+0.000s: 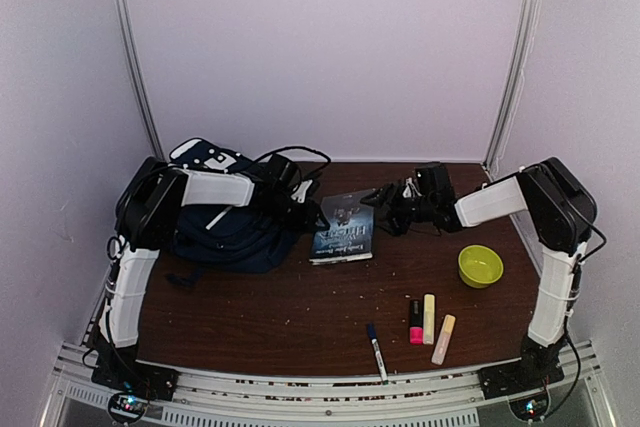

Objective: Pack the student bag
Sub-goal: Pick up the book from the center of the board.

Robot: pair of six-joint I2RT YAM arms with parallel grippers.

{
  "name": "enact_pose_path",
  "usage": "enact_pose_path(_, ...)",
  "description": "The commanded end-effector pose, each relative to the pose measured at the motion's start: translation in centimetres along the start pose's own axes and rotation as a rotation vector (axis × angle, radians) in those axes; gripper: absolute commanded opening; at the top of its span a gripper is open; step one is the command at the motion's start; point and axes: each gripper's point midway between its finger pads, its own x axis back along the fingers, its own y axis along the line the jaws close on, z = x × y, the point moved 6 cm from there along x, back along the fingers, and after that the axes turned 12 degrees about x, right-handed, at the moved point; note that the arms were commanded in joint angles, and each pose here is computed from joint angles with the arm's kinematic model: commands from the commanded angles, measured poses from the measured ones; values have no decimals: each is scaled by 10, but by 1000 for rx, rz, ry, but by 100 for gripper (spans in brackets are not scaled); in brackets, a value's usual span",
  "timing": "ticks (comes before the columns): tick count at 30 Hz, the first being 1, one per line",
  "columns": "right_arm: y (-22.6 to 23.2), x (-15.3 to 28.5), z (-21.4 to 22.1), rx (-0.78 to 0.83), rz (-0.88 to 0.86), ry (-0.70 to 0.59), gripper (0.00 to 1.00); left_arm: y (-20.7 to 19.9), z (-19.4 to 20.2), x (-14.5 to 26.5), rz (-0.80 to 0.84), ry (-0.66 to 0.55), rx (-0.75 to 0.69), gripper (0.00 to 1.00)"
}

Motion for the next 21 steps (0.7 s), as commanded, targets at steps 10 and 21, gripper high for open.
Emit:
enact_pose_path(10, 62, 3, 26, 196, -164, 103, 68, -44, 28, -27, 183, 76, -104, 39)
enact_pose_path(21, 97, -2, 25, 314, -84, 109, 57, -43, 28, -28, 188, 73, -93, 39)
